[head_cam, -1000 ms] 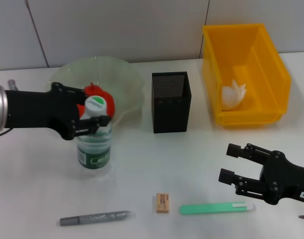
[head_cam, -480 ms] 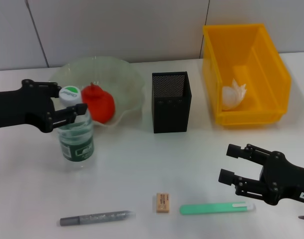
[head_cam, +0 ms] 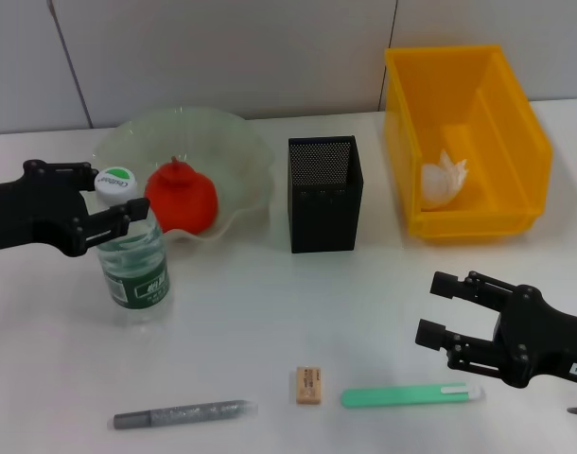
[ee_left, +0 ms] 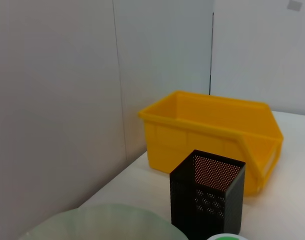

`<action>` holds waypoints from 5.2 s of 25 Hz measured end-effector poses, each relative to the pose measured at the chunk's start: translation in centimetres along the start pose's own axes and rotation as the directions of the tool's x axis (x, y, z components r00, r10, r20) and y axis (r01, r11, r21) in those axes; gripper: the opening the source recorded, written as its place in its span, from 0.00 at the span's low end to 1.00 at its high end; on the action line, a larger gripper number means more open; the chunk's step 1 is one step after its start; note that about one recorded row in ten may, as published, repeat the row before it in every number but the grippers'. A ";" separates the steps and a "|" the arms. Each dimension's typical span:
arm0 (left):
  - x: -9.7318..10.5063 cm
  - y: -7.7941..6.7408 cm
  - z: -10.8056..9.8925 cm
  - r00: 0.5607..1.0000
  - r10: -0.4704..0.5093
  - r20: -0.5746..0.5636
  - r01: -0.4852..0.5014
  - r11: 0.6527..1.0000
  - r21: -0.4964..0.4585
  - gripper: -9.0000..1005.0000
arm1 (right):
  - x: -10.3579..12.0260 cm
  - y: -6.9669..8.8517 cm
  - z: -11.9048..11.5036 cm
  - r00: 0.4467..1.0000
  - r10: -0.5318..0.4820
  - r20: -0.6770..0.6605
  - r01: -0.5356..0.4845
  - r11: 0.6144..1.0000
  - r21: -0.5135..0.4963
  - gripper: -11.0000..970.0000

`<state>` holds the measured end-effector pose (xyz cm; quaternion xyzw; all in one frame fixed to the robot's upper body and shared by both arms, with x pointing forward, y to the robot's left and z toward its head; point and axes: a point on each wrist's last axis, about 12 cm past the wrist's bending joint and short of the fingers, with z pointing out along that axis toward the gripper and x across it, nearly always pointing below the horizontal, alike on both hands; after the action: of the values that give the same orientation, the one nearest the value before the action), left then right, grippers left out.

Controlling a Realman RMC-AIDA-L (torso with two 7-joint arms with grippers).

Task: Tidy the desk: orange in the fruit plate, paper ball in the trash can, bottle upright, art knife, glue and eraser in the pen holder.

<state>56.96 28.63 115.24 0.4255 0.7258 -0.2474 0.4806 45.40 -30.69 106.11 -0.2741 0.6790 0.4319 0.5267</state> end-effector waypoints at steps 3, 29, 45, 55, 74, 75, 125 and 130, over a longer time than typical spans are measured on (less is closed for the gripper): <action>0.0 0.0 0.0 1.000 0.000 0.000 0.000 1.000 0.000 0.48 | 0.0 0.0 0.0 1.000 0.001 0.000 -0.001 1.000 0.001 0.81; 2.5 -0.5 0.3 0.996 -0.018 0.087 0.020 1.000 -0.021 0.50 | -0.1 -0.2 0.2 1.000 0.001 -0.003 -0.001 1.000 -0.003 0.81; 2.3 -0.9 -6.0 0.925 0.029 0.379 0.018 0.993 -0.120 0.83 | -1.5 -0.3 -1.6 0.995 -0.034 0.090 0.031 0.999 0.034 0.81; 8.8 -7.7 -5.6 0.866 -0.019 0.499 0.003 0.999 0.032 0.82 | -7.8 -0.9 -5.1 0.991 -0.127 0.053 0.125 0.991 0.042 0.81; 10.3 -9.8 -2.3 0.909 -0.058 0.414 -0.008 0.987 0.158 0.82 | -19.2 0.8 7.1 0.484 -0.095 -0.870 0.165 0.986 -0.015 0.81; 10.2 -9.8 -2.2 0.909 -0.059 0.412 -0.008 0.987 0.159 0.82 | -19.1 1.0 8.1 0.443 -0.112 -0.889 0.184 0.982 -0.032 0.81; 10.9 -10.2 -0.8 0.932 -0.066 0.358 -0.004 0.981 0.192 0.81 | -9.8 2.4 18.3 0.007 -0.423 -0.906 0.241 0.880 -0.409 0.63; 10.8 -10.2 -0.6 0.930 -0.073 0.360 0.000 0.980 0.200 0.81 | -9.4 2.2 18.2 0.003 -0.418 -0.908 0.236 0.883 -0.406 0.55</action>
<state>46.02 27.93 105.15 0.4036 0.6035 -0.4015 0.5582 55.06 -14.42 114.43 -0.6746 0.7367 0.0458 -0.0001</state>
